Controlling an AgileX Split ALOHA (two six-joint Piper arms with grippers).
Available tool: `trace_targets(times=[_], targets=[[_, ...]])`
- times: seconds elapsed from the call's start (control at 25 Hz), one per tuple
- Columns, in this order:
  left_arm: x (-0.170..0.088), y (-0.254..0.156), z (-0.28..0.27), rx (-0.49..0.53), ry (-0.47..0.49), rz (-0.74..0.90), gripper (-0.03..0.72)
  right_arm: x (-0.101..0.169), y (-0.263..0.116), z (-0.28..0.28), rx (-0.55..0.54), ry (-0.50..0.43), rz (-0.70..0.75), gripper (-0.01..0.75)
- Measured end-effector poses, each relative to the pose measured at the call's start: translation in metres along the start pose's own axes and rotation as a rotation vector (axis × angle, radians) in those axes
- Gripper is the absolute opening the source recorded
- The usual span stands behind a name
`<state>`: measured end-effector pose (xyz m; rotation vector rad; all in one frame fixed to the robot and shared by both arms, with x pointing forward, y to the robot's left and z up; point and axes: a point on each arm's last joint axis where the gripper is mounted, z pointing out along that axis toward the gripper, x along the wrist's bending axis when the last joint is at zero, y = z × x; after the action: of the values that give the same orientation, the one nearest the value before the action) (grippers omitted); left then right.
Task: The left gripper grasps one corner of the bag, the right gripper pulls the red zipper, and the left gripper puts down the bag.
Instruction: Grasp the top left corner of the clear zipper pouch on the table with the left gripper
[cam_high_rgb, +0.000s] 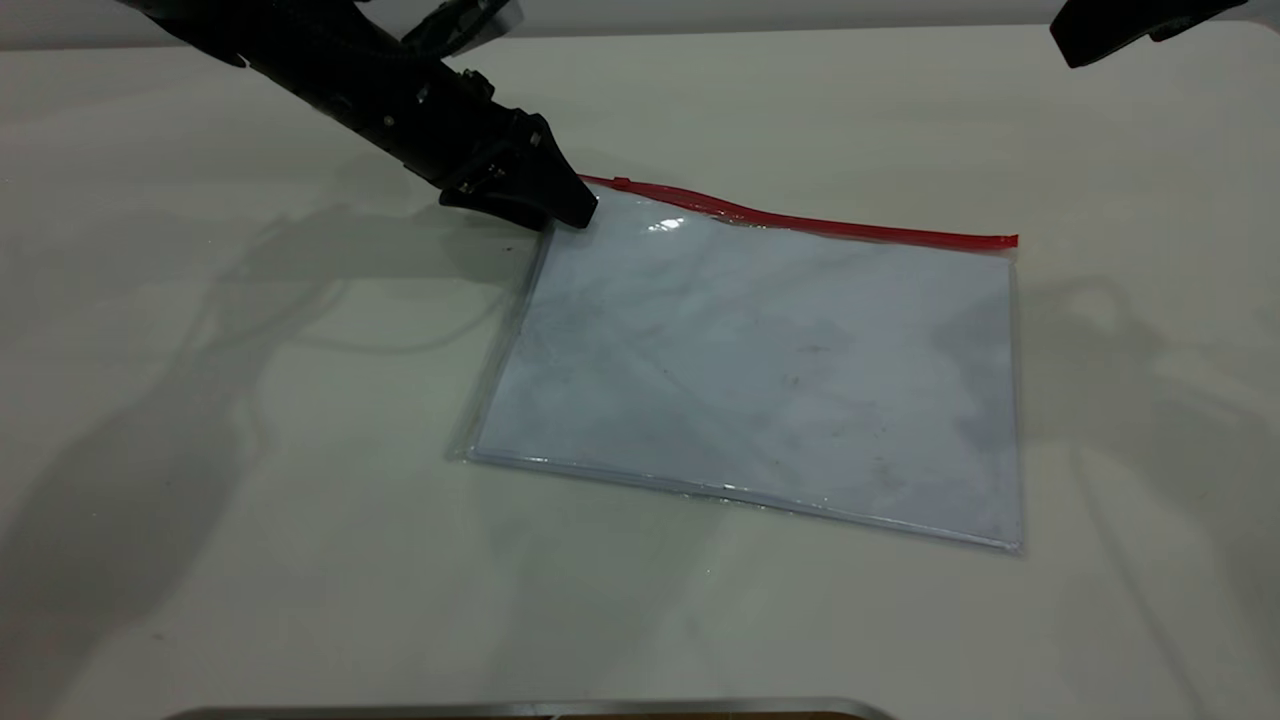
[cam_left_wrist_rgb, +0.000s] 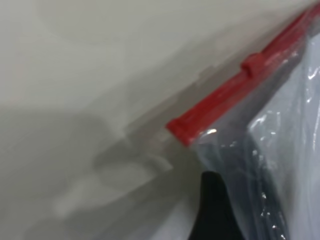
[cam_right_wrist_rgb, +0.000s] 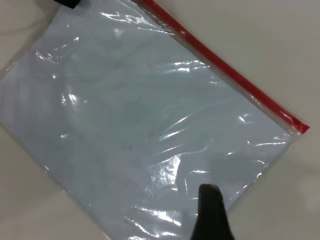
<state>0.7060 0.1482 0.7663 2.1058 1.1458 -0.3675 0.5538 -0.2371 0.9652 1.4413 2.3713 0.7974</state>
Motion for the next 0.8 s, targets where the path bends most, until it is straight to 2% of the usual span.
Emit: trace_targets(times=[0.4,0.8], targets=[[0.003,0.0,0.001,-0.01,0.018,-0.082,0.58,0.0,0.0,0.0,0.0,0.0,0.0,0.585],[0.004,-0.009,0.014,-0.032,-0.067,-0.168,0.575,0.0,0.0,0.0,0.0,0.0,0.0,0.585]])
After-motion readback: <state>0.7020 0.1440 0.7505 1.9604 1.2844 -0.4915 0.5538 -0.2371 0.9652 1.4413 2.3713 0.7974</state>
